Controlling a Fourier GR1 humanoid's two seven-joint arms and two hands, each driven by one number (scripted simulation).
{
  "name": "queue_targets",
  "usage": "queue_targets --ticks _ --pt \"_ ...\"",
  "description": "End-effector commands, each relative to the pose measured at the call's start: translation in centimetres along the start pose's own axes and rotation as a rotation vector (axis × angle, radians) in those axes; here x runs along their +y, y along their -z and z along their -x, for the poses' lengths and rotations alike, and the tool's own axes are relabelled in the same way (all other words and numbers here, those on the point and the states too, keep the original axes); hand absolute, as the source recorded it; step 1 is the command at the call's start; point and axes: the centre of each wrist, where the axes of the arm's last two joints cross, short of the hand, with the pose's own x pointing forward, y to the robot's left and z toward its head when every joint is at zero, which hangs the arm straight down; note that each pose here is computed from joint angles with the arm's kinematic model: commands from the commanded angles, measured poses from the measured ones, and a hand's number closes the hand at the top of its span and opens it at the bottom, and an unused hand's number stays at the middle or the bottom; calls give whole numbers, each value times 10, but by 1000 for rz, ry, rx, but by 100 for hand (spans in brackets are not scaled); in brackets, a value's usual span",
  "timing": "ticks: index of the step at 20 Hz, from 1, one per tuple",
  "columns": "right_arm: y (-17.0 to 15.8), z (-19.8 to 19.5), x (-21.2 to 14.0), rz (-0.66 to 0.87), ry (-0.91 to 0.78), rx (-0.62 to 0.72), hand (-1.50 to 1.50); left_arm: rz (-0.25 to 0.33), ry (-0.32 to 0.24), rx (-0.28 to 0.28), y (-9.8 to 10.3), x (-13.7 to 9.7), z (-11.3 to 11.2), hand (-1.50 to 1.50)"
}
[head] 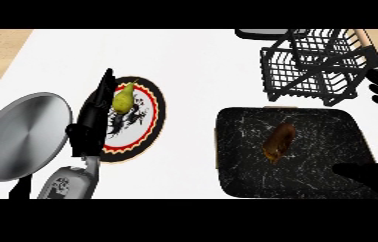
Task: Pick the sweet potato from the tray and place it in the tiered basket
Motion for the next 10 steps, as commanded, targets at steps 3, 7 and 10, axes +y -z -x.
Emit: queue_targets --ticks 3,7,10 --pt "-16 -39 -4 -92 -525 183 -150 51 -7 -28 2 -20 -7 0" --pt "-11 -54 -4 -128 -694 294 -150 95 3 -47 3 -24 -11 0" --pt "-7 -59 2 -160 -738 362 -150 101 -10 -41 7 -28 -10 0"
